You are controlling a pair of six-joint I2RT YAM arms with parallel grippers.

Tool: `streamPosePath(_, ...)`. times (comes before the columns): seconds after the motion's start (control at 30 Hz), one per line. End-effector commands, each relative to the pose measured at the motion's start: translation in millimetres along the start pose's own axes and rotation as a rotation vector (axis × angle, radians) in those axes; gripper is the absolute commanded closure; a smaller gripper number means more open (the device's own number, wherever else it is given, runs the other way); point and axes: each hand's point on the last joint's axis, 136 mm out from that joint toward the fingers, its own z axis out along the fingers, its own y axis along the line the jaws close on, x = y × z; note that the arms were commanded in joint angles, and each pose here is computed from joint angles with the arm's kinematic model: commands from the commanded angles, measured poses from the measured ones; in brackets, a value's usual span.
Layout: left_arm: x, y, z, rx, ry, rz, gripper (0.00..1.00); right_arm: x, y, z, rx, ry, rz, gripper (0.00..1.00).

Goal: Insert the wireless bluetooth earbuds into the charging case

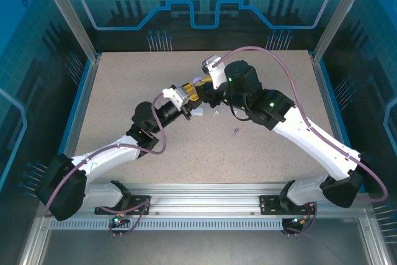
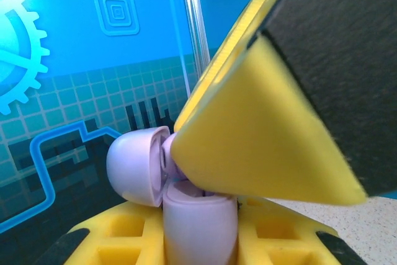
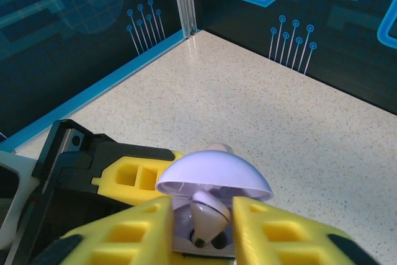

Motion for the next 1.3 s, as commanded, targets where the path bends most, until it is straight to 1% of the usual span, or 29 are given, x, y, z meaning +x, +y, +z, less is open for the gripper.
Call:
streamPosePath(0.0, -28, 4, 0, -0.016, -0.084, -0.006, 1.0, -15, 6, -6, -0.033, -0.019, 0.013, 0.65)
streamPosePath(0.07, -26, 4, 0, -0.018, -0.08, -0.009, 1.0, -20, 7, -6, -0.04, -0.026, 0.02, 0.64)
streamPosePath(0.17, -24, 4, 0, -0.019, -0.075, -0.013, 1.0, -26, 7, -8, -0.038, -0.039, 0.033, 0.59)
streamPosePath(0.2, -24, 4, 0, -0.021, -0.074, -0.015, 1.0, -29, 6, -9, -0.035, -0.045, 0.039, 0.57)
streamPosePath(0.33, -23, 5, -1, -0.025, -0.073, -0.018, 1.0, -40, 0, -23, -0.017, -0.081, 0.087, 0.43)
streamPosePath(0.43, -23, 6, -2, -0.032, -0.074, -0.024, 1.0, -46, -12, -42, 0.012, -0.118, 0.16, 0.37)
streamPosePath(0.5, -23, 7, -2, -0.036, -0.076, -0.025, 1.0, -45, -27, -55, 0.055, -0.138, 0.228, 0.34)
streamPosePath(0.6, -24, 7, -3, -0.039, -0.079, -0.023, 1.0, -37, -44, -64, 0.088, -0.127, 0.313, 0.34)
streamPosePath(0.83, -29, 5, -5, -0.027, -0.089, -0.021, 1.0, -6, -65, -45, 0.156, -0.013, 0.369, 0.34)
streamPosePath(0.97, -33, 5, -6, -0.025, -0.094, -0.02, 1.0, 3, -64, -28, 0.142, 0.054, 0.383, 0.39)
streamPosePath(1.1, -35, 4, -6, -0.022, -0.099, -0.019, 1.0, 10, -61, -14, 0.127, 0.086, 0.388, 0.47)
streamPosePath(1.27, -34, 4, -5, -0.017, -0.096, -0.019, 1.0, 9, -55, -5, 0.095, 0.092, 0.388, 0.51)
